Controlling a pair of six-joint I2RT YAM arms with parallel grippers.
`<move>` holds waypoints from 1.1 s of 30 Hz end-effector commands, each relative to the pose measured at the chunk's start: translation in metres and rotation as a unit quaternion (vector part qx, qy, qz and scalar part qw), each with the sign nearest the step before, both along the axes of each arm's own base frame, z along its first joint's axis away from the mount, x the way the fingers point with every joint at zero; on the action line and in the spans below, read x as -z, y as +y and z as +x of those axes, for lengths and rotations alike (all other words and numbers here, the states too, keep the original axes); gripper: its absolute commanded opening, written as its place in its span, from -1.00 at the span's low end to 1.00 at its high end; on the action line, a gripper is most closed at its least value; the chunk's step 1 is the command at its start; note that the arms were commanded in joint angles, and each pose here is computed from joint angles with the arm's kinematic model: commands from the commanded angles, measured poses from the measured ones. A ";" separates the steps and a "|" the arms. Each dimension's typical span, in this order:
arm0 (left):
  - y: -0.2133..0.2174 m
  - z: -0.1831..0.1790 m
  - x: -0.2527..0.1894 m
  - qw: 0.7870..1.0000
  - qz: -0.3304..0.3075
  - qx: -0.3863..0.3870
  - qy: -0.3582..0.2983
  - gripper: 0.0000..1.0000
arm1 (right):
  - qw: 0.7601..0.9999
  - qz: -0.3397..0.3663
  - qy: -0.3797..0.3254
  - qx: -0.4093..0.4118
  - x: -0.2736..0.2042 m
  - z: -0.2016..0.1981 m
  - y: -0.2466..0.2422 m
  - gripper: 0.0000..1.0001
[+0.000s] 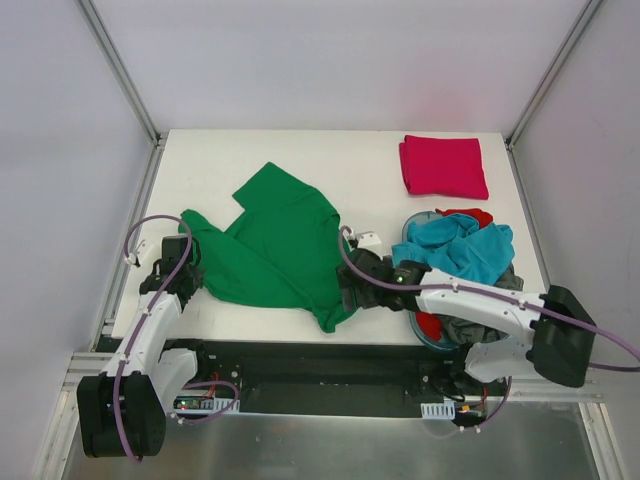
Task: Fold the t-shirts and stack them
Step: Flatten out the tshirt
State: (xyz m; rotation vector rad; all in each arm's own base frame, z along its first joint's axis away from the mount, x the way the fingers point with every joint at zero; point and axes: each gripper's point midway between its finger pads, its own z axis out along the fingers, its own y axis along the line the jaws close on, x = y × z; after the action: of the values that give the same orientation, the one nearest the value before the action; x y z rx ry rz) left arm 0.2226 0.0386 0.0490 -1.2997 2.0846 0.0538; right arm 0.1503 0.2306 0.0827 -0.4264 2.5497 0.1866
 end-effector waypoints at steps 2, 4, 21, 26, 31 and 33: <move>0.003 -0.004 0.001 1.000 0.006 -0.003 0.003 -1.00 | 0.996 0.018 0.002 0.090 0.004 0.043 0.017 0.55; 0.003 -0.004 0.000 1.000 0.007 -0.003 0.002 -1.00 | 0.994 0.009 0.012 0.107 0.014 0.046 0.017 0.45; 0.007 -0.006 -0.029 0.999 0.020 -0.010 -0.040 -1.00 | 0.991 0.014 -0.046 0.121 0.008 0.074 0.015 -0.99; 0.004 0.001 -0.074 0.995 0.015 -0.002 -0.103 -1.00 | 0.987 0.069 -0.097 0.109 -0.053 0.075 0.007 -0.99; 0.006 0.000 -0.161 0.975 0.020 -0.014 -0.219 -1.00 | 0.972 0.134 -0.166 0.095 -0.142 0.069 -0.014 -0.99; 0.005 -0.003 -0.205 0.961 0.021 -0.012 -0.276 -1.00 | 0.964 0.163 -0.197 0.073 -0.185 0.065 -0.022 -0.99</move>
State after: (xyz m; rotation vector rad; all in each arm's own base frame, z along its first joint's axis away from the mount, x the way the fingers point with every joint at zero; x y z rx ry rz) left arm 0.2256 0.0389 0.1725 -1.2037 1.7826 -0.1448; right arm 0.2156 0.2285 0.1830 -0.0999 2.2779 0.3443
